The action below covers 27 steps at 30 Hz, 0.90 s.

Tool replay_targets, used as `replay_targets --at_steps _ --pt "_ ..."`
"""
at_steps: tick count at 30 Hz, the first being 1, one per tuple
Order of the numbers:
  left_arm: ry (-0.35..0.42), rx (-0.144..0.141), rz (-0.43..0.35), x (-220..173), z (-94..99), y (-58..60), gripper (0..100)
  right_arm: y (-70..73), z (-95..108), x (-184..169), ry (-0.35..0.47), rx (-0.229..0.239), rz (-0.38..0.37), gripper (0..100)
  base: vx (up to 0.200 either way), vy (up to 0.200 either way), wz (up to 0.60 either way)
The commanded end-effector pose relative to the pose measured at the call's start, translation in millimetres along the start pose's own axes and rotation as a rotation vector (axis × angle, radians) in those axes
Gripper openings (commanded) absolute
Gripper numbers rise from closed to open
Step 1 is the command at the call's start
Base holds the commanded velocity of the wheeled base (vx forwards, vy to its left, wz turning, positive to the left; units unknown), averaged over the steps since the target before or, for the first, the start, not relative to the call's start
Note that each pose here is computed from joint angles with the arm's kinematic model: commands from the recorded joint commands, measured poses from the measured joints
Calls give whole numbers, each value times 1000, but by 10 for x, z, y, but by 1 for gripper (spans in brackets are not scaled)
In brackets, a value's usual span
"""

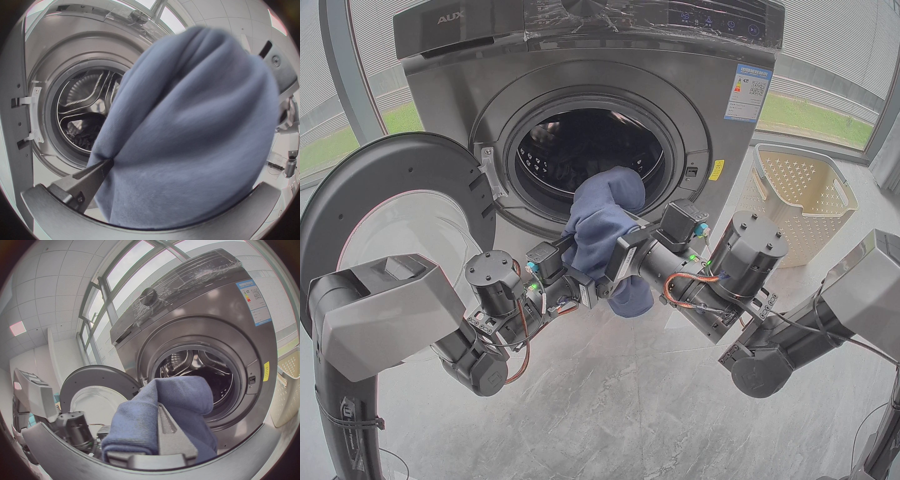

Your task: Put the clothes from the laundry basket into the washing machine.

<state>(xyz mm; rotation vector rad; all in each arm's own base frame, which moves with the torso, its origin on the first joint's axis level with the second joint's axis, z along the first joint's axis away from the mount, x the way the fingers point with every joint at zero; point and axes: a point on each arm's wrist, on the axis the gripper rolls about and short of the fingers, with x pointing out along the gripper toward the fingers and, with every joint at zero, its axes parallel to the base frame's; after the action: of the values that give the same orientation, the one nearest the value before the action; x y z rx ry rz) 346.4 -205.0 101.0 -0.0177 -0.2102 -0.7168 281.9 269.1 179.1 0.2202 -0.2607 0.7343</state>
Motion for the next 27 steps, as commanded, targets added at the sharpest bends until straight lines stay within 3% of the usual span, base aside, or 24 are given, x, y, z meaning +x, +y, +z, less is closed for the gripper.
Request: replay_targets --at_steps 1,10,11,20,22,24,27 --pt "17 -1 26 74 -167 62 100 65 23 -19 -2 7 15 0 0 0 0" --pt "22 -3 21 97 -217 41 100 73 46 -25 -7 8 17 0 0 0 0" --pt "22 -3 21 97 -222 40 0 73 46 -25 -7 8 17 0 0 0 0" --pt "20 -6 30 91 -227 60 0 14 59 -42 -8 11 4 0 0 0 0" --pt "13 -20 34 86 -196 72 0 2 119 -64 -21 11 1 0 0 0 0" --pt "-1 -39 47 75 -126 86 0 -51 129 -88 -18 7 -13 0 0 0 0" --pt "-29 -47 87 52 13 117 0 -208 137 -95 -19 12 -57 0 0 0 0"
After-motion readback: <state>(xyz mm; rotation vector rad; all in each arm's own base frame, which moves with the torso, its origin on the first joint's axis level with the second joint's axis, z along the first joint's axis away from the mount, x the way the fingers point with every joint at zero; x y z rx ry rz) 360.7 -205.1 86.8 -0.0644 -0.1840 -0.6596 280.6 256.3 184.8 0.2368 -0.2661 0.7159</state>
